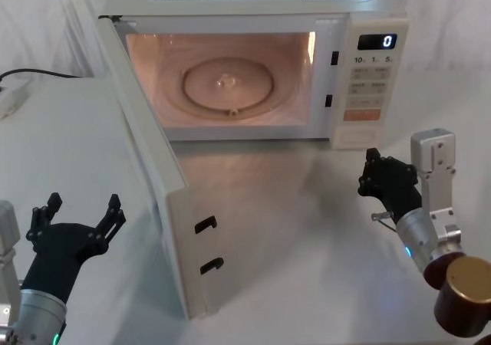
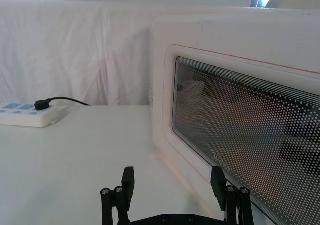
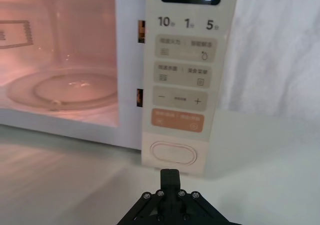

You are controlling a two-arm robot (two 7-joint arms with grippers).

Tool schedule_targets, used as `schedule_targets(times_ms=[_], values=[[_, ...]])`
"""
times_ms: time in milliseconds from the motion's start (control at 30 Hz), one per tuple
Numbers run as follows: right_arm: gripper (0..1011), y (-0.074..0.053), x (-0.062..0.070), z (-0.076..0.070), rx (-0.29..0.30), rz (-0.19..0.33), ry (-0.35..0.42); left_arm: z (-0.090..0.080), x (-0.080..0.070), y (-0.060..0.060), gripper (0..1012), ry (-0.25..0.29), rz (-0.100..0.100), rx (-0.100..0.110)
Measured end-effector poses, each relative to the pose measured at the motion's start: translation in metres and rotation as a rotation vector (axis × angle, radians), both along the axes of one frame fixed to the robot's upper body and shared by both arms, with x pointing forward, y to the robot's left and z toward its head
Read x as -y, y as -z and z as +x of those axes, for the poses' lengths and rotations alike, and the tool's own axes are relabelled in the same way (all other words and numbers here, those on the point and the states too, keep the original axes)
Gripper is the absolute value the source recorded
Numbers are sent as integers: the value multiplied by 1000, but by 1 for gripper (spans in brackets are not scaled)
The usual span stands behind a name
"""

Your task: Press the button to open the microwave door with one hand; close the microwave door with the other hand.

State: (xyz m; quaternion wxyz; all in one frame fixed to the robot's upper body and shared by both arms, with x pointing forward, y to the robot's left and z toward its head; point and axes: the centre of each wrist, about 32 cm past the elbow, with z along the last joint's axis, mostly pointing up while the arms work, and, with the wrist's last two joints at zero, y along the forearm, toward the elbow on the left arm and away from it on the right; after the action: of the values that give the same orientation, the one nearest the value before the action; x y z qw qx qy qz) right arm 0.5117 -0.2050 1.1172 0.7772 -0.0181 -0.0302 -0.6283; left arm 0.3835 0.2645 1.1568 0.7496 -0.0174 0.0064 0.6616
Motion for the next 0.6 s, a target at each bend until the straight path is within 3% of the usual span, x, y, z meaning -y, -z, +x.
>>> schedule_targets(times_ms=[333, 600], values=[[0, 4, -5, -16, 32, -4, -3, 0, 0, 0, 1001, 0, 0, 0], [0, 4, -5, -16, 36, -3, -2, 0, 0, 0, 1001, 0, 0, 0]])
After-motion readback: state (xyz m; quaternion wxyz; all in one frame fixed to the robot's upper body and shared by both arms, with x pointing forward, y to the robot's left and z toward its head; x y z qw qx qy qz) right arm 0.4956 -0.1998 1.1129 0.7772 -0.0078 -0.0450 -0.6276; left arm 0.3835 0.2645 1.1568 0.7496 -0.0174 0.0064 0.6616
